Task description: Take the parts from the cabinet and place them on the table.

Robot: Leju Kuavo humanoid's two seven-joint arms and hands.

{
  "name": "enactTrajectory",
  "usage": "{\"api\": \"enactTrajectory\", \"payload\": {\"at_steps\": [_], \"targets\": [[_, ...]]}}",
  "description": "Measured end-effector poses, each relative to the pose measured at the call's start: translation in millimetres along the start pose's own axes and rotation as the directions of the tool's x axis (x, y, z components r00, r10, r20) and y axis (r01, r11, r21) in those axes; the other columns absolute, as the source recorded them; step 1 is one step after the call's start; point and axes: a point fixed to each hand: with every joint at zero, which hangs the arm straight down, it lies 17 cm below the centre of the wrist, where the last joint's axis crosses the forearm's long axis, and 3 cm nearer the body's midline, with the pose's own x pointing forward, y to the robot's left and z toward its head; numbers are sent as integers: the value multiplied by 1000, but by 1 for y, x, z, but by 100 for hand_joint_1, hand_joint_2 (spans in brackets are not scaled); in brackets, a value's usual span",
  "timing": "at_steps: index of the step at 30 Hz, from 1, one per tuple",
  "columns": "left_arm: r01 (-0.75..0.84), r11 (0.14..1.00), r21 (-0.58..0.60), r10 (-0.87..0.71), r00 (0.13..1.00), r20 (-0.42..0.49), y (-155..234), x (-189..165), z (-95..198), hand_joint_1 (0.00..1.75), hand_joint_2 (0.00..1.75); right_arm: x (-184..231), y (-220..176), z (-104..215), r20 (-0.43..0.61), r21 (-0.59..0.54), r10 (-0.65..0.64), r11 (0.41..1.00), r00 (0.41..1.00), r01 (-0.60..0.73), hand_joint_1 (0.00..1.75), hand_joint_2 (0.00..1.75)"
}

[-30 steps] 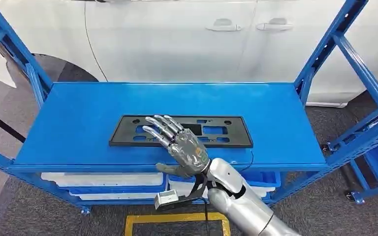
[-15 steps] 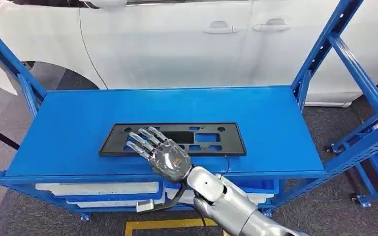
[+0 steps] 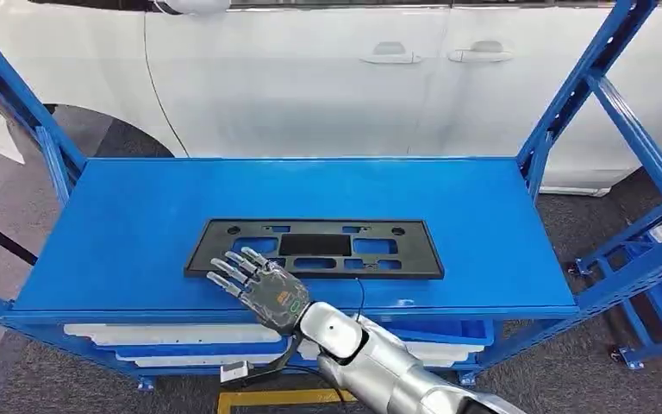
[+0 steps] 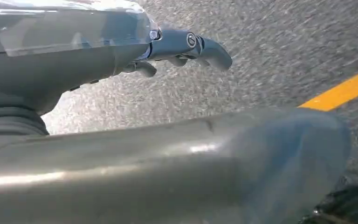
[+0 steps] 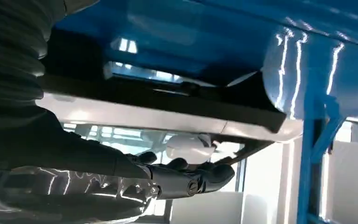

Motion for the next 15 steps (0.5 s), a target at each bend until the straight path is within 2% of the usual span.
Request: {"api": "enactTrajectory", "payload": {"at_steps": [5, 15], "targets": [[4, 1000, -2, -4, 1000, 0, -1, -1, 0, 0, 0, 0, 20, 9, -1, 53, -1, 999, 1000, 1, 0, 175], [7, 1000, -2, -7, 1000, 3, -1, 0, 0, 0, 0, 7, 22, 4, 9, 62, -4, 998, 1000, 4, 0, 175]]}}
